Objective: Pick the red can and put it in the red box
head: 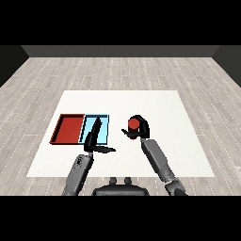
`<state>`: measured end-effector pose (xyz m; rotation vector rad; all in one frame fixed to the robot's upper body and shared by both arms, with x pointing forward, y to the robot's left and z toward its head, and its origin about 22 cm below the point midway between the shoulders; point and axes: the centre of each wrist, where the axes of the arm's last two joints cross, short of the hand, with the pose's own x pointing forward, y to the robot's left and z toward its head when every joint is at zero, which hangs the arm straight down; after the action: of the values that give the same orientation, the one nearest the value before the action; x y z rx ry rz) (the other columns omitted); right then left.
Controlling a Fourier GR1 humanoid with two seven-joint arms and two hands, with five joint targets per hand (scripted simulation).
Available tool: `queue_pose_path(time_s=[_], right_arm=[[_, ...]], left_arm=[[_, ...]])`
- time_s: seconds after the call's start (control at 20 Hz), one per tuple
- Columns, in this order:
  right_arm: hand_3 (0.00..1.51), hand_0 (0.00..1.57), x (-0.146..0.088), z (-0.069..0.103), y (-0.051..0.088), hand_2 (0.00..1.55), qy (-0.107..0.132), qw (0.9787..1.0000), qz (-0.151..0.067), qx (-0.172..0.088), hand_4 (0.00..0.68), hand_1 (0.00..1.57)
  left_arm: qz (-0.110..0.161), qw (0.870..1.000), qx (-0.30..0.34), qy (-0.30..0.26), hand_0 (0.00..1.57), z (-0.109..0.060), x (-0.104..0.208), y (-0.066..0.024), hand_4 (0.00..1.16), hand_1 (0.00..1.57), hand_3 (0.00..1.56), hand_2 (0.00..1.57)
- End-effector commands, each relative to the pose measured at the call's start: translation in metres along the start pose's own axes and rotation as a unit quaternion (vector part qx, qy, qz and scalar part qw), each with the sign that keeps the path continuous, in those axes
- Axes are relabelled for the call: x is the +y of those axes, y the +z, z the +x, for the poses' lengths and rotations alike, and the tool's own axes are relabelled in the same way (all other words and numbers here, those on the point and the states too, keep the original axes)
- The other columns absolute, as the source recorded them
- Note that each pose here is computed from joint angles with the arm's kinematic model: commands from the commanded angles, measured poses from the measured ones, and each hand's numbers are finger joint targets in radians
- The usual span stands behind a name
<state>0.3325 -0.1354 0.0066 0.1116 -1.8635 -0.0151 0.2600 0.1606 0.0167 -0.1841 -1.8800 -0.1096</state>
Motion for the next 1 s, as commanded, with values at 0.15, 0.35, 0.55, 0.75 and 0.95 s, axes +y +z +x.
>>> queue_pose_path(time_s=[0.15, 0.35, 0.55, 0.75, 0.95], right_arm=[[1.43, 1.44, -0.002, 0.003, 0.011, 1.45, -0.007, 0.9998, 0.014, -0.014, 0.658, 1.44], [1.41, 1.41, 0.003, 0.021, 0.014, 1.42, -0.019, 0.9992, 0.028, -0.021, 0.640, 1.41], [1.39, 1.38, 0.034, 0.030, 0.024, 1.40, -0.024, 0.9982, 0.040, -0.038, 0.629, 1.38], [1.40, 1.39, 0.046, 0.026, 0.022, 1.41, -0.026, 0.9976, 0.052, -0.038, 0.611, 1.39], [1.41, 1.41, 0.038, 0.046, 0.019, 1.43, -0.038, 0.9964, 0.059, -0.048, 0.618, 1.41]], left_arm=[[-0.018, 1.000, 0.006, 0.003, 0.00, 0.017, -0.034, -0.0116, 0.00, 0.00, 0.00, 0.00], [-0.031, 0.999, 0.009, 0.021, 0.00, 0.018, -0.044, -0.0186, 0.00, 0.00, 0.00, 0.00], [-0.044, 0.999, 0.019, 0.018, 0.00, 0.012, -0.048, 0.0088, 0.00, 0.00, 0.00, 0.00], [-0.051, 0.998, 0.020, 0.014, 0.00, -0.007, -0.058, -0.0313, 0.00, 0.00, 0.00, 0.00], [-0.054, 0.998, 0.030, 0.005, 0.00, 0.008, -0.071, -0.0512, 0.00, 0.00, 0.00, 0.00]])
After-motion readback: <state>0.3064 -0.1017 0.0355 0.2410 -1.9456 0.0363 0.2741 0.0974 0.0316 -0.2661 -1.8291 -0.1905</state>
